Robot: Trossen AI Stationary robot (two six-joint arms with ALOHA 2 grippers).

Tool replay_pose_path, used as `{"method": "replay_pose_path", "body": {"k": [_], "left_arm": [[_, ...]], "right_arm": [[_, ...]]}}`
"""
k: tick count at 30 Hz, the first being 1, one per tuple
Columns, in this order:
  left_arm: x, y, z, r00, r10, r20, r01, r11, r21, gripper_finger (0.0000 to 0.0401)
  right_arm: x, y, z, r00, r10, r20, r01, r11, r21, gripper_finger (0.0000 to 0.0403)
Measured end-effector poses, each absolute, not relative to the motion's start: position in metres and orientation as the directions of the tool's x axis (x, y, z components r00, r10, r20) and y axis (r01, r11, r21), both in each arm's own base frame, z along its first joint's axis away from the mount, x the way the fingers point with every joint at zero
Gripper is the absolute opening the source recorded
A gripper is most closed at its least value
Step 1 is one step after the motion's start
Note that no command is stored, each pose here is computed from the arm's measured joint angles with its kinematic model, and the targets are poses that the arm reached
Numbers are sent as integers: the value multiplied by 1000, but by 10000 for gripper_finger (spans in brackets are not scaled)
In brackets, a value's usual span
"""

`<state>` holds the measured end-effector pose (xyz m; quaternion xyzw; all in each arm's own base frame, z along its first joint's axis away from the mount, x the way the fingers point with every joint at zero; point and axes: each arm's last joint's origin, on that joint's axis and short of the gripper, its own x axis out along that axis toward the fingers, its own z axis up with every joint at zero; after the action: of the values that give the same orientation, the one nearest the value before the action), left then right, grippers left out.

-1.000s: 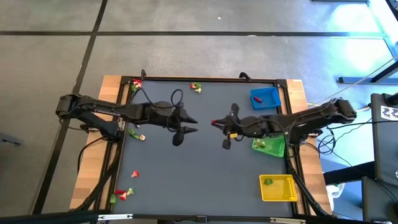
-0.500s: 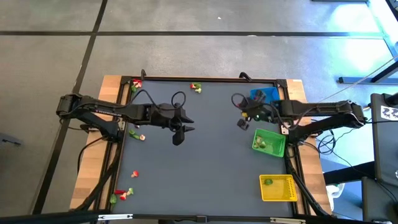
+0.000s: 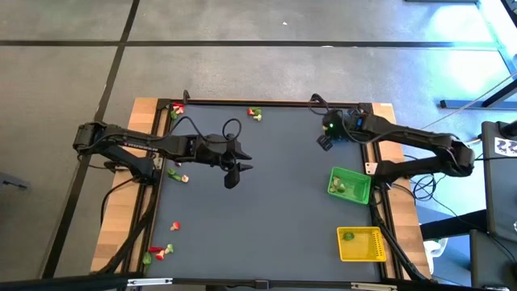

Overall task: Sort produce into baskets
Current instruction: Put the red chili pepper into the blue basket

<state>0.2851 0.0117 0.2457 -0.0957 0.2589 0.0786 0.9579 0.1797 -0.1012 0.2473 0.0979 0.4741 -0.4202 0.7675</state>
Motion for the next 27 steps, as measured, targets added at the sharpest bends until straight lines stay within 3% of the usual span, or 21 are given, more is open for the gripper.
{"method": "replay_pose_path", "body": {"k": [12,20,27], "left_arm": [[285,12,246,854,103,-510,-201,969,-142,155],[285,12,246,854,104,-510,-202,969,-142,155],[285,12,246,854,104,-510,-202,969,-142,155]], "right_arm": [[153,-137,212,185,-519,-834,851,509,-128,24],[141,-141,193,175,-489,-855,856,504,-113,25],[139,-138,186,173,-462,-870,852,513,-104,79]]}}
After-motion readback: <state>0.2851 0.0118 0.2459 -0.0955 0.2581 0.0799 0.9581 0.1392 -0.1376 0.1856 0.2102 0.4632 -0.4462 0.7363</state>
